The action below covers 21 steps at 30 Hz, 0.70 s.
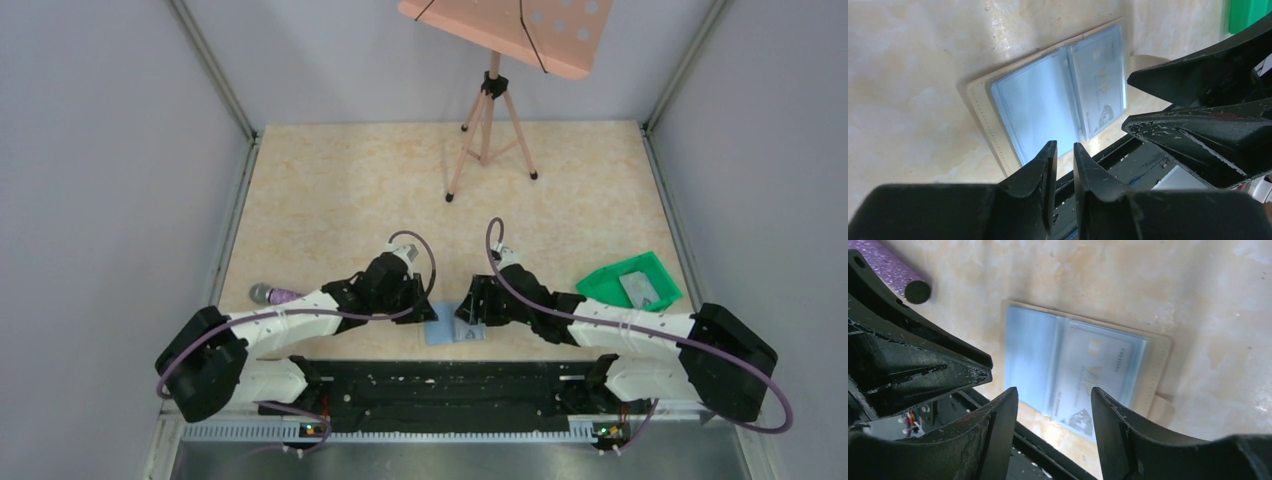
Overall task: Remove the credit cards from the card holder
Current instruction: Remove the credit card from the card holder.
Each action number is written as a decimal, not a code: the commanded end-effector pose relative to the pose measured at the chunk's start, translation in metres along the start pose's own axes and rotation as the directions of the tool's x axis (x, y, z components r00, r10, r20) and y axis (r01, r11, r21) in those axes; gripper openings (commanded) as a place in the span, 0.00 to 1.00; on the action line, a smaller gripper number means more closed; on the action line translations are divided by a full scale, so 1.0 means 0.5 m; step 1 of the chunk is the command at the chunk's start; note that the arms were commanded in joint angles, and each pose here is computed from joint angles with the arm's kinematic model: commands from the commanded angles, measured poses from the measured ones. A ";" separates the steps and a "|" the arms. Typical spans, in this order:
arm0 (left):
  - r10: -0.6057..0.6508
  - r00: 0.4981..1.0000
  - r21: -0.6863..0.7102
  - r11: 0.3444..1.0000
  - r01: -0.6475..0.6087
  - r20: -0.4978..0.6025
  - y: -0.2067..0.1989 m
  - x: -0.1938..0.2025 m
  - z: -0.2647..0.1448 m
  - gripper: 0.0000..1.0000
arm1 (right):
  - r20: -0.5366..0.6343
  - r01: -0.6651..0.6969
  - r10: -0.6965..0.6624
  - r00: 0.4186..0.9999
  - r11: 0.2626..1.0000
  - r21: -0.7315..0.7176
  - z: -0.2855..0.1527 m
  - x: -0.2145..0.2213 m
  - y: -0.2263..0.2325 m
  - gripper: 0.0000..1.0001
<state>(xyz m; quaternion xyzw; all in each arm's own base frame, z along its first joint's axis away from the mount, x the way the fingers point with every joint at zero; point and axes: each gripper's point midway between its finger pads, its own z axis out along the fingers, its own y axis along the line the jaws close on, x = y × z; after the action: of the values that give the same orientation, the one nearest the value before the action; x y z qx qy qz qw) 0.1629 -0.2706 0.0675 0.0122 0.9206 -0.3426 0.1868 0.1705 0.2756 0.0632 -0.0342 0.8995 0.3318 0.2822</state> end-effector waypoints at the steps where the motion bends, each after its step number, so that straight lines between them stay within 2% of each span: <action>1: 0.023 1.000 0.061 0.998 -0.023 -0.009 -0.016 0.001 0.022 0.23 | 0.024 -0.002 0.001 1.000 0.999 0.047 -0.007 -0.008 -0.027 0.56; 13: 0.000 0.999 -0.072 0.997 -0.003 -0.049 0.072 0.043 0.050 0.22 | 0.002 -0.026 0.026 1.000 0.995 0.100 0.007 0.011 -0.062 0.56; 21: 0.000 0.999 -0.051 0.999 -0.002 -0.040 0.069 0.043 0.054 0.22 | -0.021 -0.043 0.044 0.999 0.997 0.070 0.017 0.024 -0.057 0.56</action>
<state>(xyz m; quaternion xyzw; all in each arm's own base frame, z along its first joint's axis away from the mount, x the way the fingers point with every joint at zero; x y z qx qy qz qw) 0.1563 -0.2683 0.0278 0.0142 0.9305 -0.3286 0.1613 0.1701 0.2571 0.0368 -0.0155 0.9185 0.2913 0.2670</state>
